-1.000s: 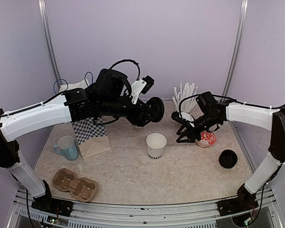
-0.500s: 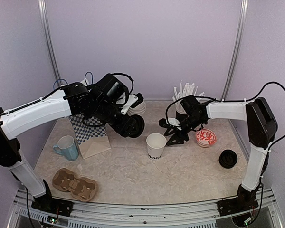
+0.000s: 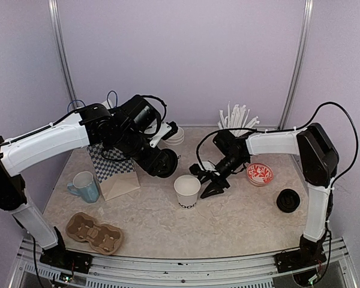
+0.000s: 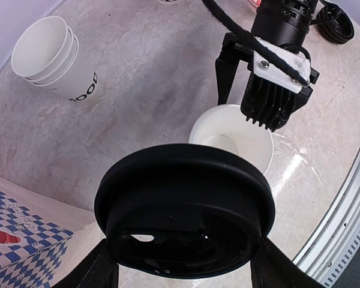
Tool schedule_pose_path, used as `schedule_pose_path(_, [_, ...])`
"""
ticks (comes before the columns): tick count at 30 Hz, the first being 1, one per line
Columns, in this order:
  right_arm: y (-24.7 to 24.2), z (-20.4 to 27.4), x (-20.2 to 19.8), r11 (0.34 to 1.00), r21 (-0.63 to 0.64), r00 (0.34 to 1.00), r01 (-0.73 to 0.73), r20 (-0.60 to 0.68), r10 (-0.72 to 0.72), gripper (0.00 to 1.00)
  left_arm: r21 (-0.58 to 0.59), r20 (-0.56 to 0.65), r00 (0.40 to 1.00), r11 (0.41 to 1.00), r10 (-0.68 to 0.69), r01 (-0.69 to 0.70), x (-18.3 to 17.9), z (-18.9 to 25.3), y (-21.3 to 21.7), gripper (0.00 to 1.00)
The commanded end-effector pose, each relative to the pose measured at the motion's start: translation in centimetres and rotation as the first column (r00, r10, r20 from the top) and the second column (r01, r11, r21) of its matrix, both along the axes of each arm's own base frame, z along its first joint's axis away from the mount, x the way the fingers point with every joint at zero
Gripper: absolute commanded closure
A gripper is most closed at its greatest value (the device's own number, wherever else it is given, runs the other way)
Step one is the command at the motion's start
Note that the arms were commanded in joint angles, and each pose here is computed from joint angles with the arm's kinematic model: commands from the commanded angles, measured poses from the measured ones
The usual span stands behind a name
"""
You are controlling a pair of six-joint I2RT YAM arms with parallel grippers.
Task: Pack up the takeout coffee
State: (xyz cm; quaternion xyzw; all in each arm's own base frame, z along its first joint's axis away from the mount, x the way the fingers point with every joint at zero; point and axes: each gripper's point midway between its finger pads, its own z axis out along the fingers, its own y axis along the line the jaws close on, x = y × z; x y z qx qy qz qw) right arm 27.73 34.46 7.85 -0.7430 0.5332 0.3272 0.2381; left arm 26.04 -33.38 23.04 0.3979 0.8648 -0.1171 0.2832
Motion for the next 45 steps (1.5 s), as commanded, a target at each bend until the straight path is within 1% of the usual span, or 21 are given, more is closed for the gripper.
schedule_pose_path(1, [0.7,0.3,-2.5,0.998,0.028,0.994,-0.059,-0.090,0.061,0.41,0.013,-0.005,1.000,1.000,-0.009,0.009,-0.4,0.0,0.8,0.32])
schedule_pose_path(7, [1.0,0.9,-5.7,0.994,0.044,0.980,-0.097,-0.171,0.103,0.41,0.012,-0.054,0.996,0.998,-0.065,0.066,-2.0,-0.9,0.2,0.32])
schedule_pose_path(10, [1.3,1.4,-6.4,0.993,0.069,0.973,-0.094,-0.203,0.106,0.41,0.007,-0.092,0.990,0.994,-0.107,0.108,-3.2,-1.6,-0.4,0.32])
schedule_pose_path(15, [0.5,1.9,-6.0,0.998,0.033,0.971,-0.053,-0.232,0.059,0.42,0.022,-0.123,0.982,0.989,-0.143,0.147,-4.3,-2.6,-1.1,0.32])
schedule_pose_path(18, [-0.9,2.9,-5.3,0.999,0.043,0.971,0.004,-0.240,0.007,0.43,0.044,-0.136,0.979,0.986,-0.153,0.160,-4.6,-3.3,-1.4,0.32])
schedule_pose_path(22, [-2.3,3.9,-4.3,0.994,0.045,0.972,0.098,-0.218,-0.086,0.43,0.059,-0.155,0.976,0.985,-0.151,0.162,-4.5,-3.8,-1.9,0.32])
schedule_pose_path(24, [-2.8,4.4,-4.3,0.992,0.051,0.974,0.117,-0.202,-0.105,0.43,0.058,-0.171,0.972,0.984,-0.158,0.170,-4.6,-4.2,-2.2,0.32])
schedule_pose_path(28, [-3.3,5.2,-4.2,0.987,0.075,0.973,0.139,-0.194,-0.122,0.43,0.061,-0.178,0.972,0.984,-0.154,0.167,-4.3,-4.5,-2.8,0.32])
schedule_pose_path(31, [-3.4,5.0,-3.8,0.986,0.067,0.971,0.151,-0.197,-0.135,0.44,0.064,-0.184,0.971,0.984,-0.152,0.166,-4.1,-4.7,-3.2,0.32])
schedule_pose_path(45, [-3.7,4.8,-4.3,0.987,0.069,0.969,0.143,-0.212,-0.125,0.45,0.087,-0.198,0.969,0.982,-0.148,0.168,-3.4,-6.0,-4.2,0.32])
